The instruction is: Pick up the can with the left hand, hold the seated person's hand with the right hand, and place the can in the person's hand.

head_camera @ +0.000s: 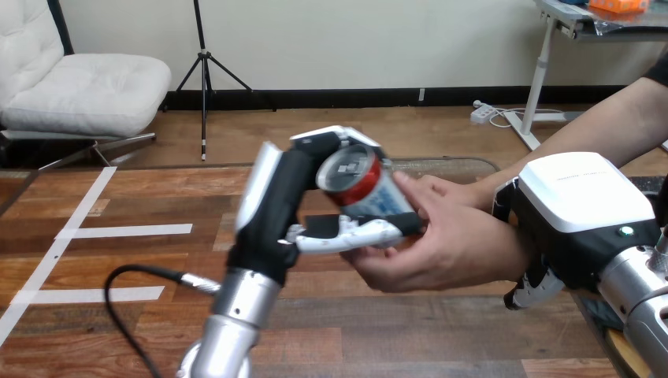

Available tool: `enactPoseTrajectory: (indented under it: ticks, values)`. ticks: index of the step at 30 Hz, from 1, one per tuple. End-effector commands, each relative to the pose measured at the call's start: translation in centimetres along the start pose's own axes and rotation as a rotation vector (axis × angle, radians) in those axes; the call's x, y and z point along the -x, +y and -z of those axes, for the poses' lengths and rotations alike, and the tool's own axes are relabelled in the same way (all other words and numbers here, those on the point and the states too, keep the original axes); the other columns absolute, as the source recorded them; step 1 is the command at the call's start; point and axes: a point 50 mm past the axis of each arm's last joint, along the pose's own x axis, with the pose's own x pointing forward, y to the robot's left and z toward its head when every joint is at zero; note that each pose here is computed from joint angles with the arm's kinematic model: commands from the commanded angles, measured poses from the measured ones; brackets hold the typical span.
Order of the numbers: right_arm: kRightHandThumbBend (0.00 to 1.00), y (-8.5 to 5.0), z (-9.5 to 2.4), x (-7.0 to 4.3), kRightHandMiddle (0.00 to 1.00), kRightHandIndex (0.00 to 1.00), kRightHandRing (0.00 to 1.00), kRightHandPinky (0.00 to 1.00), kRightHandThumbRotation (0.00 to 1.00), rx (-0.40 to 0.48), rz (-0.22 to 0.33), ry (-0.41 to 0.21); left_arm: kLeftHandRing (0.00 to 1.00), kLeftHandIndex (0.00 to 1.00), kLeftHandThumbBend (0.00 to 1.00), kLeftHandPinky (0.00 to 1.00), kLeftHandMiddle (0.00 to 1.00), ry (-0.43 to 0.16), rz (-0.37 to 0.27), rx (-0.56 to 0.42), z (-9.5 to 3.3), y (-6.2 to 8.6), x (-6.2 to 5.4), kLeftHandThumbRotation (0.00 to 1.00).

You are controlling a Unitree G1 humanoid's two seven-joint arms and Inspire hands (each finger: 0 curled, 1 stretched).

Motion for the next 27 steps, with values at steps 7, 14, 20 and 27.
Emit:
enactPoseTrajectory:
  ticks: [7, 14, 20, 27]
  values:
    - [0.92, -1.3, 0.2, -0.1, 0.42, 0.53, 0.34, 0.28, 0.0, 0.016, 0.078, 0.005, 0.4, 0.44, 0.75, 0.35, 0.44, -0.119, -0.067, -0.028, -2.1, 1.4, -0.4, 0.01]
    - [0.93, -1.3, 0.2, 0.0, 0.42, 0.53, 0.33, 0.26, 0.0, 0.021, 0.081, -0.001, 0.39, 0.43, 0.76, 0.33, 0.44, -0.106, -0.072, -0.038, -1.8, 1.6, -0.1, 0.0]
    - [0.92, -1.3, 0.2, -0.1, 0.43, 0.53, 0.34, 0.26, 0.0, 0.013, 0.079, 0.002, 0.39, 0.43, 0.76, 0.33, 0.44, -0.088, -0.07, -0.052, -1.4, 1.7, 0.1, 0.0]
    - [0.92, -1.3, 0.1, 0.0, 0.43, 0.53, 0.35, 0.26, 0.0, -0.001, 0.081, 0.001, 0.38, 0.43, 0.78, 0.32, 0.43, -0.069, -0.064, -0.051, -1.0, 1.6, 0.3, 0.0]
